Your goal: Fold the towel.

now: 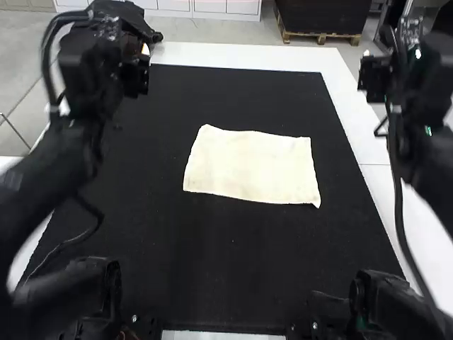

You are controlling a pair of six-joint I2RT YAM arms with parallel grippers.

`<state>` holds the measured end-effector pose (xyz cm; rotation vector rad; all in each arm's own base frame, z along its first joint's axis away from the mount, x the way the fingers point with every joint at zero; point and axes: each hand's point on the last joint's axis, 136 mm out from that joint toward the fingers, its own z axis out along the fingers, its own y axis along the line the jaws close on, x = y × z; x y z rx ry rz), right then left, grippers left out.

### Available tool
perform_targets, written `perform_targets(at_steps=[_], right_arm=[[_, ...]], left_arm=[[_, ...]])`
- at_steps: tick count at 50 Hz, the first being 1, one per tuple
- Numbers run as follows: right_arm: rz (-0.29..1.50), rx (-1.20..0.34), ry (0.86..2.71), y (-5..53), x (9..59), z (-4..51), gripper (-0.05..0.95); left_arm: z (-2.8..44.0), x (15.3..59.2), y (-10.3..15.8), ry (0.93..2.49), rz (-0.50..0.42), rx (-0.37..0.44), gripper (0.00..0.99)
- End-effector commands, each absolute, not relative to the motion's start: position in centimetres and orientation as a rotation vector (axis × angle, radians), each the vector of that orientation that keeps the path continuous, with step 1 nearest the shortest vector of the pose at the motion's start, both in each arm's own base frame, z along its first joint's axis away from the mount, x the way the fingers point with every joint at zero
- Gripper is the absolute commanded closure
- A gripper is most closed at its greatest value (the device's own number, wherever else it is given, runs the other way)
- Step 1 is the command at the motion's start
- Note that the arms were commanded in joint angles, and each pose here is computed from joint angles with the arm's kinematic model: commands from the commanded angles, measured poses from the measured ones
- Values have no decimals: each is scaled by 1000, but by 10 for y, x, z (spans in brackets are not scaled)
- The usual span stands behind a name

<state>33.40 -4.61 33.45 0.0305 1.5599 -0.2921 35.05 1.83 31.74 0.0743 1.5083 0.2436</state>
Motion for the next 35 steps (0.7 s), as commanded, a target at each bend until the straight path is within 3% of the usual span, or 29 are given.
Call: perform_targets(at_steps=[1,13,19,29,35], right_arm=[[-99,197,1576,-48,359,339,-11],[35,272,1978,-35,402,222,-11],[54,238,2117,-24,404,173,-11],[91,200,2084,-13,410,163,-11],[56,156,2082,-7,414,157,-15]], left_arm=[[313,382,24,1566,267,35,38],[242,433,21,1814,263,56,38],[218,442,2,1865,221,112,38],[177,450,-55,1971,82,254,38],[163,453,-84,2001,-47,282,38]])
